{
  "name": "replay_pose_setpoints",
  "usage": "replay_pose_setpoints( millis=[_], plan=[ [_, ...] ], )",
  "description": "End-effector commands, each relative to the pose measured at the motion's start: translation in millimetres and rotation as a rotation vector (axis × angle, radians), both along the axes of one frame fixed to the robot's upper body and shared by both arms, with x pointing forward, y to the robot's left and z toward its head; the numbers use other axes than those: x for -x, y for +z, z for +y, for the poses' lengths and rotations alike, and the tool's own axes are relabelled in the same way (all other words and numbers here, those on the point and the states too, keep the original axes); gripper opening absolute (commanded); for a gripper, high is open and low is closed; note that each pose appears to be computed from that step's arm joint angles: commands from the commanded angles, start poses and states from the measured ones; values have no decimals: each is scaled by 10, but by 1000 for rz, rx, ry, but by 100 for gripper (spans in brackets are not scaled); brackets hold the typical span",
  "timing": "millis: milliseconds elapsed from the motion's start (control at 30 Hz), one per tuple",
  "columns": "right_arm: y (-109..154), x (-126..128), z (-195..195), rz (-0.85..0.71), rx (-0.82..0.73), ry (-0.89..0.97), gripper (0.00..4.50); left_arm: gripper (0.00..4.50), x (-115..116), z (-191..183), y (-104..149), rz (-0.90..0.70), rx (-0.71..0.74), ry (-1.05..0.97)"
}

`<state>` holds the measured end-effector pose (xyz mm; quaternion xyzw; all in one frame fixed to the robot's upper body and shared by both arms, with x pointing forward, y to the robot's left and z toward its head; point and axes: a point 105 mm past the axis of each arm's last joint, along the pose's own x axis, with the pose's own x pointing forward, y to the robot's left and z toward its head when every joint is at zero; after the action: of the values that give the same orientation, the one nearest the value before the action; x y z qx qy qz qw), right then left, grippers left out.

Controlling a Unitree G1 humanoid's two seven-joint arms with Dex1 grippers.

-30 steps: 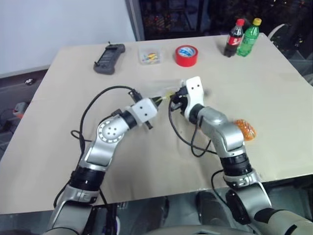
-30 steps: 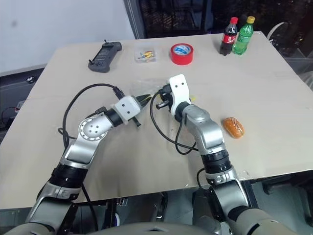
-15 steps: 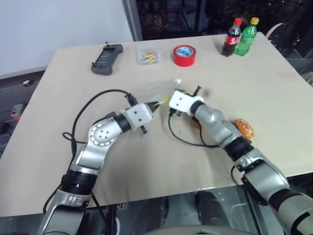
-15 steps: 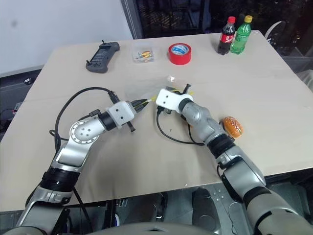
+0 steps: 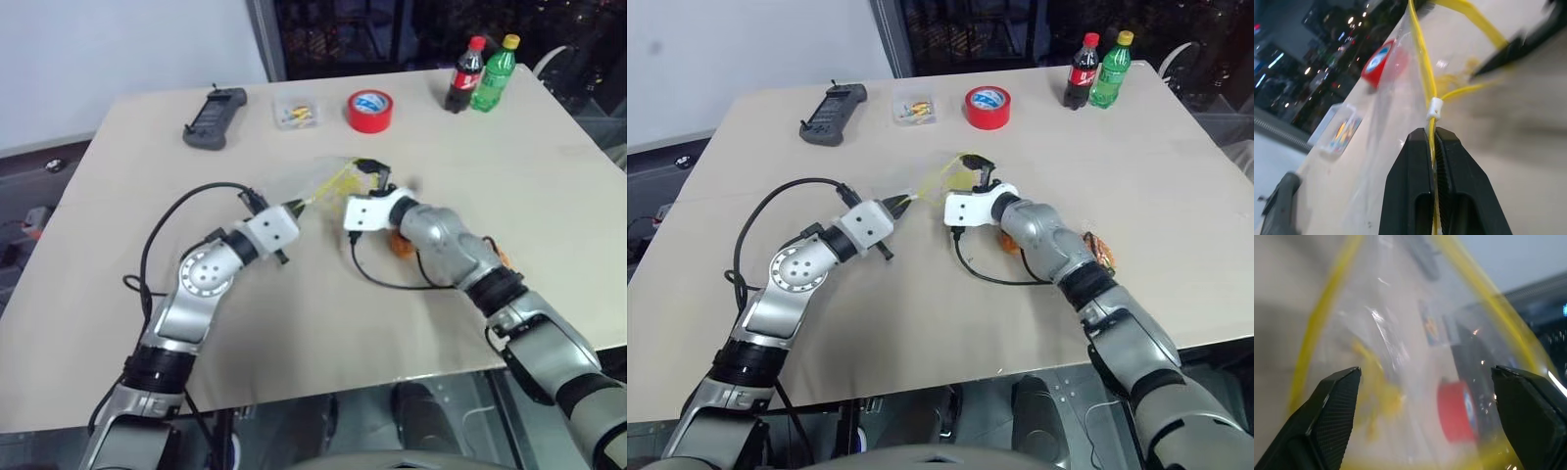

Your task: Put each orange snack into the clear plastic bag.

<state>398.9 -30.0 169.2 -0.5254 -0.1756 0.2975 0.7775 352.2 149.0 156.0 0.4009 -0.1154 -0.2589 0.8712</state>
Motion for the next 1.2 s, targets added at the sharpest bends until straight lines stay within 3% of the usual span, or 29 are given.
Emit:
replay_pose_setpoints(
  millis=[33, 100, 167, 367, 500, 633, 733, 867, 900, 1000, 1200],
  plan=[
    [279, 154, -155, 147, -246, -45, 446, 0, -103, 86, 126, -46, 16, 63],
    [273, 279, -270, 288, -400, -102, 446, 0, -157, 108, 141, -50, 17, 80],
    [212, 377, -416, 340, -460, -216, 446, 0, -199, 122, 160, -53, 15, 84],
    [-213, 649, -710, 597, -652, -495, 446, 0, -269, 97, 220, -54, 15, 59],
    [-489, 716, -849, 682, -742, -645, 446, 0, -265, 46, 229, -44, 20, 29],
    [-632, 712, -840, 727, -792, -675, 446, 0, -227, -46, 232, -29, 42, -13],
    [-567, 675, -779, 715, -836, -617, 320, 0, -185, -67, 214, -11, 47, -39],
    [-366, 658, -690, 668, -878, -487, 119, 0, -139, -75, 180, 3, 56, -60],
    [-323, 660, -658, 664, -883, -445, 89, 0, -133, -71, 173, 5, 61, -61],
    [-187, 710, -490, 702, -916, -253, 89, 0, -97, -80, 153, 15, 94, -80],
    [-80, 682, -284, 733, -839, -107, 89, 0, 2, -134, 103, -1, 38, -160]
  ],
)
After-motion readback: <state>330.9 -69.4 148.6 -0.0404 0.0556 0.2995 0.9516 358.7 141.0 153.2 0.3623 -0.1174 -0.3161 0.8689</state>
